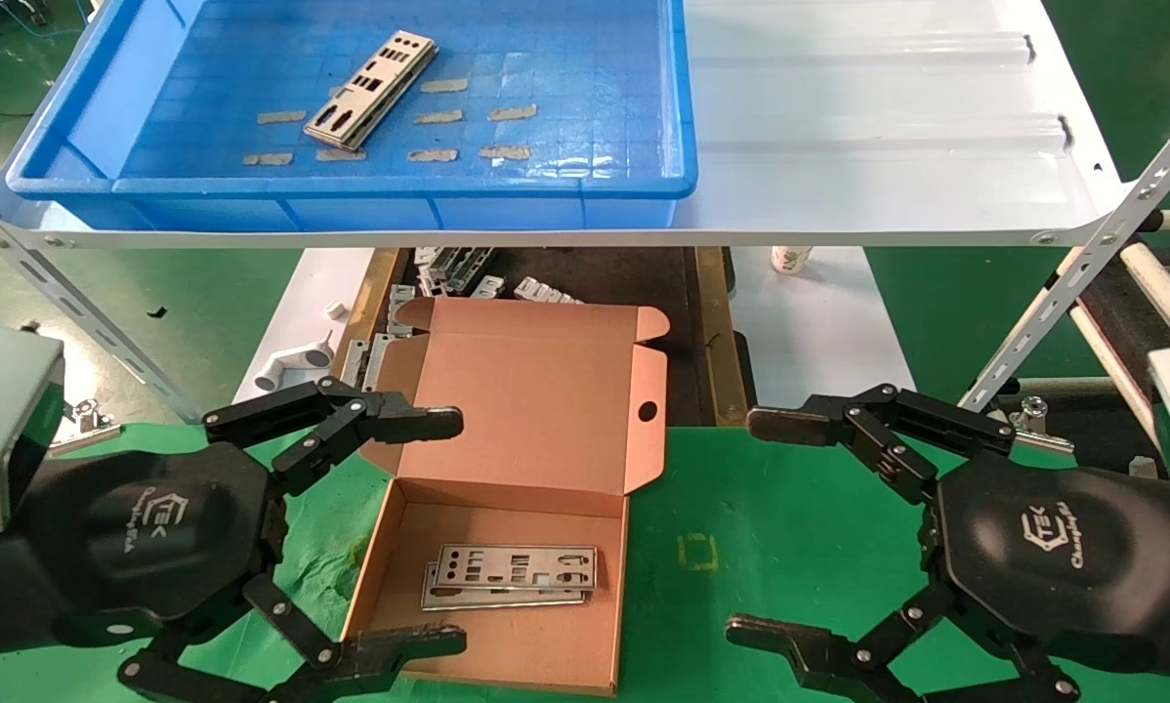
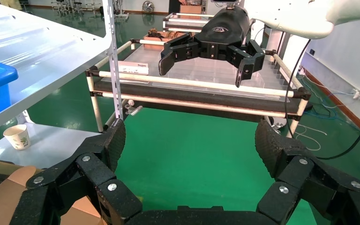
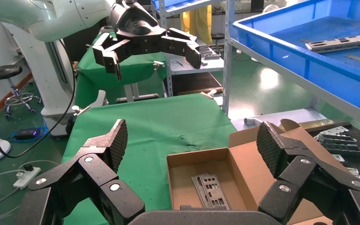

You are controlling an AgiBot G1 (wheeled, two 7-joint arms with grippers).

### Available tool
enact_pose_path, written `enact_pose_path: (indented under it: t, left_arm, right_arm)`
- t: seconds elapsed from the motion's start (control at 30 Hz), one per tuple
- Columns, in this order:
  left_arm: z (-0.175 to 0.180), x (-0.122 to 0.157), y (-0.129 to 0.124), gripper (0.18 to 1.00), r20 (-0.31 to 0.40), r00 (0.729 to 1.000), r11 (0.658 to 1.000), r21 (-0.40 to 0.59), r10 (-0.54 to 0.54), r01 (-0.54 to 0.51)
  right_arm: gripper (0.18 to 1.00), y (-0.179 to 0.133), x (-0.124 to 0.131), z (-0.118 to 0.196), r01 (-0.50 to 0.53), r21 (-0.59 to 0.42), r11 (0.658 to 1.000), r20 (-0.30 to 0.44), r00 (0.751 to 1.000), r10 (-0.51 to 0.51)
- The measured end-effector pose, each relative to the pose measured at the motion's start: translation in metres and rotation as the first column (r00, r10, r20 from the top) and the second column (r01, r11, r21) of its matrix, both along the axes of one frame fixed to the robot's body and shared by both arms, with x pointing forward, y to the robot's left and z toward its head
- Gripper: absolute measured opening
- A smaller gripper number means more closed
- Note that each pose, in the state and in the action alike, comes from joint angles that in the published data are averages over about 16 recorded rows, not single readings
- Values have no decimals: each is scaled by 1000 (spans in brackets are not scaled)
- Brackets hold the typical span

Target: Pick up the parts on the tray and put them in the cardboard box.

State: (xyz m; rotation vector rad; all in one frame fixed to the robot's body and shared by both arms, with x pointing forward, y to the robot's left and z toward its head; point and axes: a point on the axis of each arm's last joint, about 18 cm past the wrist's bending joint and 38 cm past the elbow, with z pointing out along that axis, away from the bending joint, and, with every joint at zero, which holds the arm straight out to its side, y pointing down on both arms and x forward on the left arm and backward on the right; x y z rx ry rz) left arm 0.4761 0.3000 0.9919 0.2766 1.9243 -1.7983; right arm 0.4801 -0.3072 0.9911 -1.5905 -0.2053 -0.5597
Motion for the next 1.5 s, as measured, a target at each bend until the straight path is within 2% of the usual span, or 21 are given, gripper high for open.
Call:
enact_pose_path:
  t: [0.6,0.87,1.03,1.17,1.3,1.5]
  left_arm:
    - [0,0,0,1001,0,1000,1000,-2,2,-2]
    - [13,15,0,1001,-2,999,998,-57,40,-40]
    - [34,43,-1,1001,13,992,986,-118,122,-120]
    - [59,76,0,1001,25,976,961,-178,218,-210]
    - [88,112,1,1001,35,946,925,-225,323,-307]
    - [126,163,4,1001,22,881,854,-257,472,-452]
  right_arm:
    - [1001,0,0,0,0,0,1000,0,1000,0]
    - [993,0,0,0,0,0,1000,0,1000,0]
    - [969,0,0,0,0,0,1000,0,1000,0]
    - [932,0,0,0,0,0,1000,0,1000,0]
    - [886,0,0,0,0,0,1000,0,1000,0]
    - [785,0,0,0,0,0,1000,0,1000,0]
